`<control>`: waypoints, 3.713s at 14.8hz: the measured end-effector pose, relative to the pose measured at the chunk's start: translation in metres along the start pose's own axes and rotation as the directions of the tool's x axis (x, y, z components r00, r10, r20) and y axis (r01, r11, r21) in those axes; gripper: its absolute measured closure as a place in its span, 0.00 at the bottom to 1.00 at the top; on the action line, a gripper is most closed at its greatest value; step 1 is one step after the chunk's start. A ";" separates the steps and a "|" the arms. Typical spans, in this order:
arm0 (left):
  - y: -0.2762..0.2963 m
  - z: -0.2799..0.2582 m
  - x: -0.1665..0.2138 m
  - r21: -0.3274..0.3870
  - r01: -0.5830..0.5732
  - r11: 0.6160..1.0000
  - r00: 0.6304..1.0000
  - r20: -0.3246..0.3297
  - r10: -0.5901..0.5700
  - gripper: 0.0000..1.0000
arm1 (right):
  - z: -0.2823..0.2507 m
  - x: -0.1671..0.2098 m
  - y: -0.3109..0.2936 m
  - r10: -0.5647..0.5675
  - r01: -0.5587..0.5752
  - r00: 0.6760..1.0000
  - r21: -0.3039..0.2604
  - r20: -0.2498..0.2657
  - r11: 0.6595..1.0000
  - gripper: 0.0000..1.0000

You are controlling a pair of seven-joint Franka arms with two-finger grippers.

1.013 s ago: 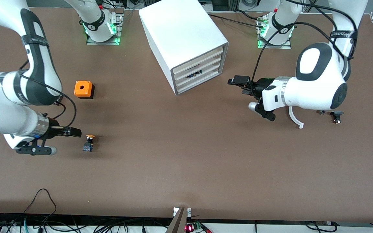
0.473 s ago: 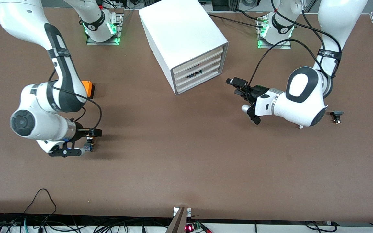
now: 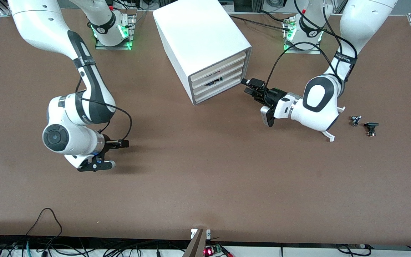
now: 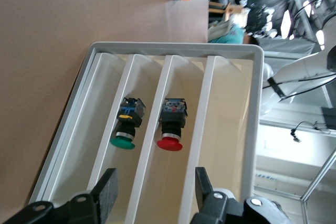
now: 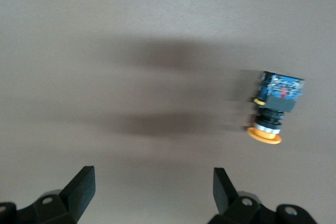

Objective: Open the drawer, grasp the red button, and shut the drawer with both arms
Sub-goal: 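Grasp the cabinet drawer handle with the left gripper, then pull the drawer open with the left gripper while the right gripper approaches, then grasp the red button with the right gripper while the left gripper lets go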

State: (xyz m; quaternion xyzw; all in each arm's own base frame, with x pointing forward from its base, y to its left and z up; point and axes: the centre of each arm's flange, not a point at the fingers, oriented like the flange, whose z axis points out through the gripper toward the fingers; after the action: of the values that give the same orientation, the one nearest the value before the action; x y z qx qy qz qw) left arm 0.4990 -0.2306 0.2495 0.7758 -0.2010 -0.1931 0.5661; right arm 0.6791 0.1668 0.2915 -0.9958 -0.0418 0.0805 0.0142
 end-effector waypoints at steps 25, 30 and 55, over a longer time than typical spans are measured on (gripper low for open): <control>-0.051 0.099 -0.063 -0.121 -0.015 0.993 0.999 -0.039 0.010 0.85 | -0.006 -0.040 -0.171 0.299 -0.300 0.953 -0.001 -0.055 0.954 0.00; -0.050 0.053 -0.044 -0.057 -0.050 0.997 0.997 -0.063 0.046 0.85 | -0.015 -0.043 -0.188 0.537 -0.537 0.841 0.029 -0.066 0.843 0.00; 0.059 -0.159 0.027 0.570 0.329 0.753 0.932 -0.070 -0.355 0.00 | -0.049 -0.146 -0.397 0.870 -0.851 0.493 0.196 -0.023 0.488 0.00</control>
State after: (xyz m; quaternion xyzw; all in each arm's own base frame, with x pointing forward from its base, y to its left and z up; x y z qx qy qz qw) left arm 0.5999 -0.1339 0.3495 0.9286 -0.1164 -0.2405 0.2574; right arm 0.5116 0.5492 0.3774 -0.8814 0.4690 0.0204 0.0532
